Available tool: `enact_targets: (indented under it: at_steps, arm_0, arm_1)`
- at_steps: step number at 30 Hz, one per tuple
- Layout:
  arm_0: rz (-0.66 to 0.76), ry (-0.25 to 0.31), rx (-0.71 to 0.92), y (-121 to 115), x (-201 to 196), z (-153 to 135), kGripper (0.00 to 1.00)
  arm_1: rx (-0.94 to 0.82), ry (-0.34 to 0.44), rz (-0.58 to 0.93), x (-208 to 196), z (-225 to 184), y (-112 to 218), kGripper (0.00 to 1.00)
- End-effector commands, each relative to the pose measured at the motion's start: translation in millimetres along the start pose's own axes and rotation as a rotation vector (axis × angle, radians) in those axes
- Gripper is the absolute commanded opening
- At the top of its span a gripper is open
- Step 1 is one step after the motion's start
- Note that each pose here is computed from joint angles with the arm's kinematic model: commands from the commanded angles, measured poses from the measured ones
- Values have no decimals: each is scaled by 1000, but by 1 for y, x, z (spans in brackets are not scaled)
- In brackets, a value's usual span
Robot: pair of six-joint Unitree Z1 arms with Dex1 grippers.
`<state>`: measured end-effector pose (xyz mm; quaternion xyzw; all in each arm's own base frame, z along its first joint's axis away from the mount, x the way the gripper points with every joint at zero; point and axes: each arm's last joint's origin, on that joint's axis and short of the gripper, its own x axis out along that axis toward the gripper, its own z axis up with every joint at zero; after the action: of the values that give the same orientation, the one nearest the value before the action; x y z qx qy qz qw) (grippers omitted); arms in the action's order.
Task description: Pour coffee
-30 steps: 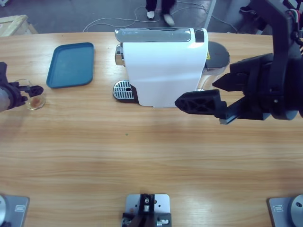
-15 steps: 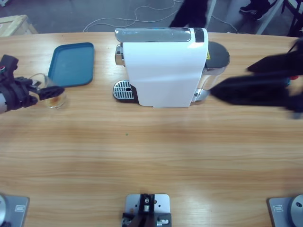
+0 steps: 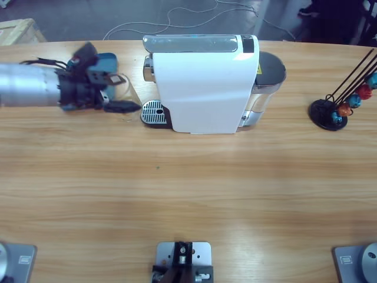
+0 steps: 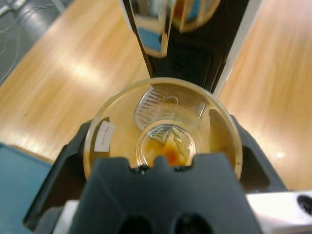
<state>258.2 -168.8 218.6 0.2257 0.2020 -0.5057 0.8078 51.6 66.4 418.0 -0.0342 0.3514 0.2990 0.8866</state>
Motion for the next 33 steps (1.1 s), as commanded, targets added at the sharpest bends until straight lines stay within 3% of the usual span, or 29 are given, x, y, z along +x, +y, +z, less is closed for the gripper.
enact_targets:
  at_steps: [1,6,14,20,33]
  arm_0:
    - [-80,70,70,21,35,-22,0]
    - [-111,31,63,30,49,-15,0]
    - [-153,33,71,24,65,-13,0]
    - [-180,44,90,15,74,-5,0]
    - [-215,94,64,21,84,2,0]
  arm_1:
    - [1,26,-30,-1,-2,-2,1000]
    - [1,46,-47,7,-2,0,1000]
    - [28,33,-65,2,-6,-6,1000]
    - [33,26,-65,4,-5,-6,1000]
    - [33,32,-68,2,-8,-8,1000]
